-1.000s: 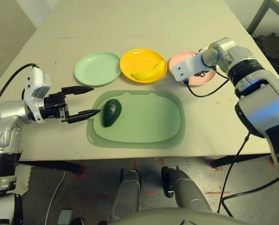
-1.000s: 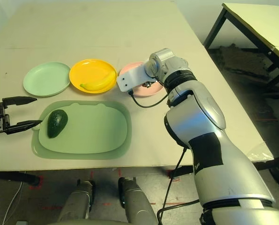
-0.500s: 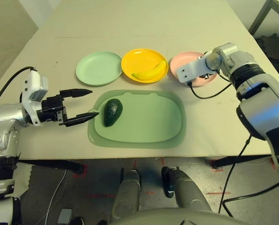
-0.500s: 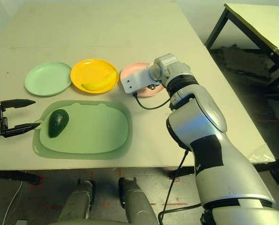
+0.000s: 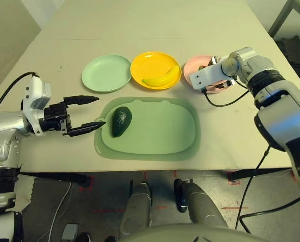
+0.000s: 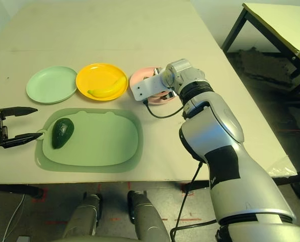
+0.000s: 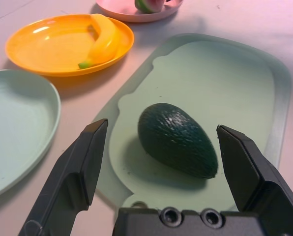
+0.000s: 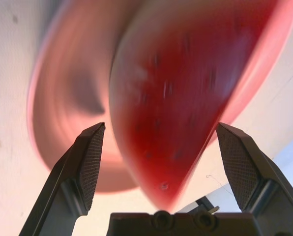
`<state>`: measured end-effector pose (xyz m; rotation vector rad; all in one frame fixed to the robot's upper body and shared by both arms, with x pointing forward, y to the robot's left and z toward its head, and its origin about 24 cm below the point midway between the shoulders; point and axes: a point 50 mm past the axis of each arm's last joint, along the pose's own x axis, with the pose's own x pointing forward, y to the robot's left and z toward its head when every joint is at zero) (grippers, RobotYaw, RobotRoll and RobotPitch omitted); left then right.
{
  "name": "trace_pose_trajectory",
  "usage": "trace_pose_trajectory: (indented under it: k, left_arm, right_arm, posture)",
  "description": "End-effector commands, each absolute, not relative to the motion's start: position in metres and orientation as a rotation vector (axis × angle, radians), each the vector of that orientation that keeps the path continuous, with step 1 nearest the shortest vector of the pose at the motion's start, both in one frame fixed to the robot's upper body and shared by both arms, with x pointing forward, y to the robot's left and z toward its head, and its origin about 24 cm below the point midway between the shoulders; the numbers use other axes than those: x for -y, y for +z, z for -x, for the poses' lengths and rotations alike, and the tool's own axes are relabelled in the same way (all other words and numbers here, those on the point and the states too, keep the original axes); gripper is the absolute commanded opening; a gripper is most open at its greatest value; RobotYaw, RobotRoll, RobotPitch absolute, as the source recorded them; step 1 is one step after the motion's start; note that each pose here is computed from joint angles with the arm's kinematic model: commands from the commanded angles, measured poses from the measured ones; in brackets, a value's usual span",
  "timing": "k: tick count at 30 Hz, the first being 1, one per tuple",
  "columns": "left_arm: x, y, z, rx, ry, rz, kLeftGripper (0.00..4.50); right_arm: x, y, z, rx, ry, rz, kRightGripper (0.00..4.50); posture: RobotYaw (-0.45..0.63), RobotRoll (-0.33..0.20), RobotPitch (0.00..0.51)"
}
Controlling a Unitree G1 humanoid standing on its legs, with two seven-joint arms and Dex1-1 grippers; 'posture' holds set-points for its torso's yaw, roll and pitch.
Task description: Place the fruits into color-matched plates.
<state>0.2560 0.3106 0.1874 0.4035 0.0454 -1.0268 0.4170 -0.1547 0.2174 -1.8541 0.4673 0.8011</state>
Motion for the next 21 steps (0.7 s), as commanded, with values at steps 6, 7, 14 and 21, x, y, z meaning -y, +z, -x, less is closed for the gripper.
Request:
trace_pose_trajectory:
  k: [6,7,14,21]
  left_arm:
    - [-0.316,0.187,-0.260,-0.067,-1.028,-0.424,4.50]
    - [-0.316,0.188,-0.260,-0.067,-1.028,-0.427,4.50]
    - [-0.320,0.190,-0.263,-0.073,-1.024,-0.444,4.50]
    - [-0.320,0.196,-0.268,-0.078,-1.037,-0.496,4.50]
  right_arm:
    - [0.165,0.273,-0.403,-0.443,0.934,1.757,4.48]
    - [0.167,0.278,-0.401,-0.436,0.954,1.725,4.48]
    - [0.169,0.291,-0.386,-0.314,1.160,1.370,4.48]
    - [0.159,0.253,-0.360,-0.175,1.326,0.832,4.48]
  posture:
    - [0.04,0.000,0.213]
    - [0.04,0.000,0.213]
    - [0.03,0.000,0.203]
    - [0.03,0.000,0.200]
